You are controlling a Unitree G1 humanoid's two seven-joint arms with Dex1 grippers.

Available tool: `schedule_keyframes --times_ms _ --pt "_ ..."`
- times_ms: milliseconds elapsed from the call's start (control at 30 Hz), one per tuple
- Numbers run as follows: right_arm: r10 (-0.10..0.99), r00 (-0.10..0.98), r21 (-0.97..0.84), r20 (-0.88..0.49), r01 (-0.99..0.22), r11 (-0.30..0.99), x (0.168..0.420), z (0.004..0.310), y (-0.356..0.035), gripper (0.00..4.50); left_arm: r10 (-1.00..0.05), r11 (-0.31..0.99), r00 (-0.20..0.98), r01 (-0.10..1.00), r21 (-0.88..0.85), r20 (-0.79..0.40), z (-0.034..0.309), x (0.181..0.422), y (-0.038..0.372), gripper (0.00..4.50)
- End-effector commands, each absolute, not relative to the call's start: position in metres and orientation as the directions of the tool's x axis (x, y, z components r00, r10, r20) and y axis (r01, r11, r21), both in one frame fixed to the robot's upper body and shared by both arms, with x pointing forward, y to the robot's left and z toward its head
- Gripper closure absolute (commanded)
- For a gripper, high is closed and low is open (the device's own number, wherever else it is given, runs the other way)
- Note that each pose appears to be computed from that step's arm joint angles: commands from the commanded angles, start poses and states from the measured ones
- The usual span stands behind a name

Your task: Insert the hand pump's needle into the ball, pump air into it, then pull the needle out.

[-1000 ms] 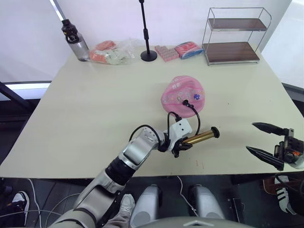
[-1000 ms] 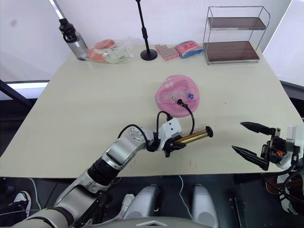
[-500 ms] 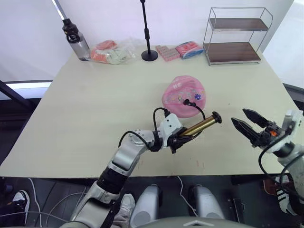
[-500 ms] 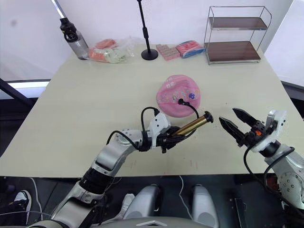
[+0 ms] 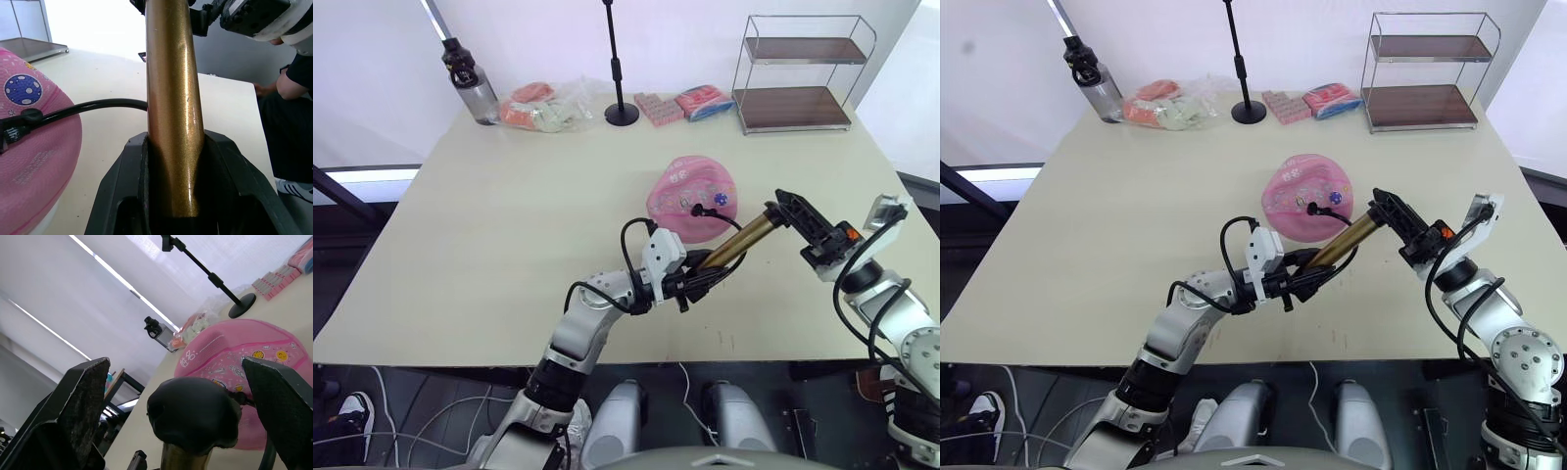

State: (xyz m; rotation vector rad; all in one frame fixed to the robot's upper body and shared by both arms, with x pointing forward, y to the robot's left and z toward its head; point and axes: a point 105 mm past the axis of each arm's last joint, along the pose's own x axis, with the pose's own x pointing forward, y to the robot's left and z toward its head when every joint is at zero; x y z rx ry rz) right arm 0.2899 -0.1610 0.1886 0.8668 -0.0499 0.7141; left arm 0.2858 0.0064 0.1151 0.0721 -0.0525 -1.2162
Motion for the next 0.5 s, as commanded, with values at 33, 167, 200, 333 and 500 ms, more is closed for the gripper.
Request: schedule_keyframes --times_ms 33,167,200,333,500 --pt "0.577 0.733 0.667 0.361 -0.635 0.39 0.29 0.202 -0.149 0.0 -0.939 0.343 0.338 0.934 0.102 0.057 0.126 0.285 0.006 3.43" --pt "0.584 0.73 0.662 0.356 -0.638 0.393 0.291 0.201 -0.142 0.0 -0.936 0.352 0.348 0.93 0.107 0.056 0.126 0.287 0.007 3.43" --pt "0.582 0.732 0.663 0.356 -0.636 0.395 0.292 0.201 -0.141 0.0 -0.936 0.351 0.347 0.93 0.107 0.056 0.126 0.286 0.006 3.43" --pt "0.567 0.748 0.659 0.347 -0.624 0.421 0.296 0.201 -0.139 0.0 -0.936 0.353 0.35 0.929 0.109 0.05 0.124 0.286 0.004 3.43" --pt "0.548 0.761 0.657 0.347 -0.614 0.437 0.298 0.201 -0.139 0.0 -0.933 0.361 0.359 0.925 0.117 0.04 0.122 0.288 0.005 3.43"
